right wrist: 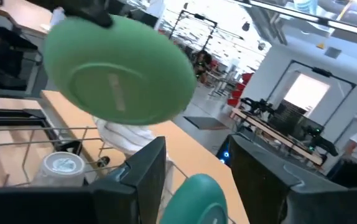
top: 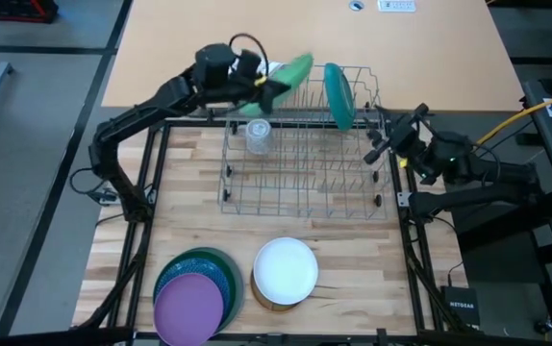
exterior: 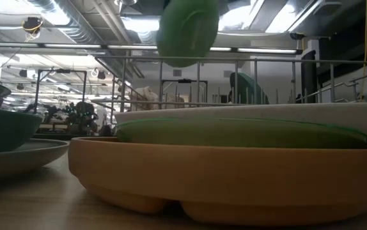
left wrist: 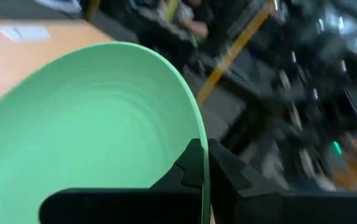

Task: Sort dishes
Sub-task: Put the light green plate in the dishwasher rack

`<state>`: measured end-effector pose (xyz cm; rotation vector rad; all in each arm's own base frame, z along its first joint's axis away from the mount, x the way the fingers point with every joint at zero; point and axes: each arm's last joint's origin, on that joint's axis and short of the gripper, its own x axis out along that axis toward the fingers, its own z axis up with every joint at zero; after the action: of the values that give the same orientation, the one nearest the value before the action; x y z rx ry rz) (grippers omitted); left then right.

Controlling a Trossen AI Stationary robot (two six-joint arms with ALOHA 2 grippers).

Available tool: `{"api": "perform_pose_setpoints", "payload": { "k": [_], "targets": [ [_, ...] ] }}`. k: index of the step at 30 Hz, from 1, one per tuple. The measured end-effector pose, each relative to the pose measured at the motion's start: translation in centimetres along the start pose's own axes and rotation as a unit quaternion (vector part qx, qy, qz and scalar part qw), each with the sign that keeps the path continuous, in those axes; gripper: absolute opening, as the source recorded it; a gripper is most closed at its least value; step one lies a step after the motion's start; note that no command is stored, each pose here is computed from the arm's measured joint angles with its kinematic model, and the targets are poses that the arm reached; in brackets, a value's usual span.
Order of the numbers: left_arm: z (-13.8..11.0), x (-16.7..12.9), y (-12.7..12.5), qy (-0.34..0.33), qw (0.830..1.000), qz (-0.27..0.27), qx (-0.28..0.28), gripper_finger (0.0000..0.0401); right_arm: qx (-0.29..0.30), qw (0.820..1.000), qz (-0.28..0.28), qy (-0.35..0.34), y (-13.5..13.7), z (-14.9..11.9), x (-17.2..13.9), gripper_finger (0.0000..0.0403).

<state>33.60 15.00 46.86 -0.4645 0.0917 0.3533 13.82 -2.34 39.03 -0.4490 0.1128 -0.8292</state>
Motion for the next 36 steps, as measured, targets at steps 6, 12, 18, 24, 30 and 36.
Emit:
{"api": "perform_pose_setpoints", "payload": {
  "k": [6, 12, 18, 24, 30, 36],
  "targets": [
    [-0.5, 3.7, 0.1, -0.058, 0.996, -0.045, -0.043, 0.0001, 0.0, 1.0, -0.022, 0.009, -0.6, -0.3, 0.4, 0.0179],
    [-0.4, 5.7, 0.7, -0.126, 0.988, -0.057, -0.071, 0.0001, 0.0, 0.999, -0.038, 0.016, -1.0, -0.4, 0.5, 0.0179],
    [0.5, 5.6, 1.0, -0.181, 0.979, -0.054, -0.074, 0.0, 0.025, 0.998, -0.055, 0.02, -1.5, -0.5, 0.1, 0.0179],
    [0.2, 5.8, 2.0, -0.21, 0.974, -0.039, -0.071, 0.0, 0.037, 0.998, -0.058, 0.012, -2.0, -0.4, -0.4, 0.0179],
    [-0.2, 4.8, 6.0, -0.242, 0.961, -0.048, -0.128, 0.0, 0.061, 0.996, -0.057, 0.013, -2.5, -0.6, -1.0, 0.0179],
    [-2.3, 1.8, 10.2, -0.32, 0.924, -0.085, -0.191, 0.0, 0.074, 0.996, -0.049, 0.009, -2.6, -0.7, -1.2, 0.0179]
  ]
}}
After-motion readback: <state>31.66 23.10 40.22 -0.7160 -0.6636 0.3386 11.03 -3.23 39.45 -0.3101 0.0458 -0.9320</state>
